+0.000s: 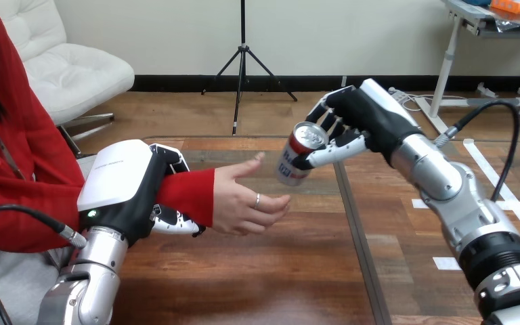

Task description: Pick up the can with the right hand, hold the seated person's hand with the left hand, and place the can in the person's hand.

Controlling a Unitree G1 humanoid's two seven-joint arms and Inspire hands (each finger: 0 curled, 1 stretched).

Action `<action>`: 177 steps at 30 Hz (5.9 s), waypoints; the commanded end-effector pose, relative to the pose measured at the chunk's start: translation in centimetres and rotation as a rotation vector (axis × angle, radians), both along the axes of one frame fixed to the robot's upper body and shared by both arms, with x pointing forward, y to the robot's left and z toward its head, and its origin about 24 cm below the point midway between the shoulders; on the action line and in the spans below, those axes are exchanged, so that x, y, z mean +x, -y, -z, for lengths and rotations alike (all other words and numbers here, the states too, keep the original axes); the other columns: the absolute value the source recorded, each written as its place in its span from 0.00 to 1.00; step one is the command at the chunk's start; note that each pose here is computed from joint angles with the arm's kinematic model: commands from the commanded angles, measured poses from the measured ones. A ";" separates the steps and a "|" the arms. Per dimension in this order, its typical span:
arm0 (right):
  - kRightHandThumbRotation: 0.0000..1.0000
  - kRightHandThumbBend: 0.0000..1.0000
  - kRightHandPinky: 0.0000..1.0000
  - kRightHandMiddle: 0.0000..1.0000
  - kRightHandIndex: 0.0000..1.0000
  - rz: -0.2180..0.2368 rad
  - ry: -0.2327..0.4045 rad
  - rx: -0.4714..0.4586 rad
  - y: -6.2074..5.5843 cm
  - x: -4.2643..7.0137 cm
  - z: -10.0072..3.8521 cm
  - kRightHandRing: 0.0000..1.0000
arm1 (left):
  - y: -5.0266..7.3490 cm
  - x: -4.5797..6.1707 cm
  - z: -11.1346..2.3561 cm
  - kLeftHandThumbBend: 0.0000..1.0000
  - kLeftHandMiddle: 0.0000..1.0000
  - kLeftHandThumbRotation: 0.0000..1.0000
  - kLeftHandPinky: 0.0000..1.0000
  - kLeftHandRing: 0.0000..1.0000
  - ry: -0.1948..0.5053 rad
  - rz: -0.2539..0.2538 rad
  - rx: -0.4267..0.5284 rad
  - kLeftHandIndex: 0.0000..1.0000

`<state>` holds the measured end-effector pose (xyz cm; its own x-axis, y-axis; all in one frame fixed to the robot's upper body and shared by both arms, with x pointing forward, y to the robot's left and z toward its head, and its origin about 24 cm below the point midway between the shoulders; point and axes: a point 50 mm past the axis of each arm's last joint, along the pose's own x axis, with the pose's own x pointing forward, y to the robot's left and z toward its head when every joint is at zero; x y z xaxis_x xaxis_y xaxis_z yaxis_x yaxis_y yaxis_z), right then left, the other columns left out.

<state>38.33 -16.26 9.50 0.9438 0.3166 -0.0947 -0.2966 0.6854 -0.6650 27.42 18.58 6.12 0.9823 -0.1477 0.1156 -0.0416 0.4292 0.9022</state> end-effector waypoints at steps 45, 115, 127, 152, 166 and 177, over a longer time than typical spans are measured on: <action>0.00 0.72 0.29 0.40 0.44 -0.214 0.118 0.013 -5.4 -1.1 -2.6 0.33 | 5.2 3.3 -11.3 0.83 0.36 0.00 0.26 0.31 0.462 0.170 -0.200 0.36; 0.00 0.70 0.30 0.41 0.45 -0.242 0.149 0.073 -5.5 -1.4 -3.8 0.34 | 4.6 3.0 -9.9 0.84 0.35 0.00 0.27 0.32 0.406 0.158 -0.222 0.35; 0.00 0.69 0.29 0.40 0.45 -0.246 0.161 0.061 -5.2 -1.2 -4.4 0.34 | 4.4 2.9 -9.8 0.84 0.36 0.00 0.27 0.33 0.402 0.155 -0.231 0.36; 0.00 0.74 0.27 0.38 0.44 -0.232 0.173 0.051 -5.2 -0.6 -6.2 0.32 | 4.4 2.7 -9.6 0.86 0.37 0.00 0.28 0.34 0.400 0.155 -0.235 0.37; 0.00 0.74 0.27 0.38 0.43 -0.239 0.180 0.045 -5.2 -0.8 -6.4 0.32 | 4.4 2.8 -9.6 0.85 0.37 0.00 0.28 0.34 0.400 0.156 -0.235 0.37; 0.00 0.74 0.27 0.38 0.44 -0.236 0.165 0.046 -5.1 -0.8 -6.3 0.32 | 4.4 2.8 -9.6 0.84 0.37 0.00 0.28 0.33 0.400 0.160 -0.237 0.37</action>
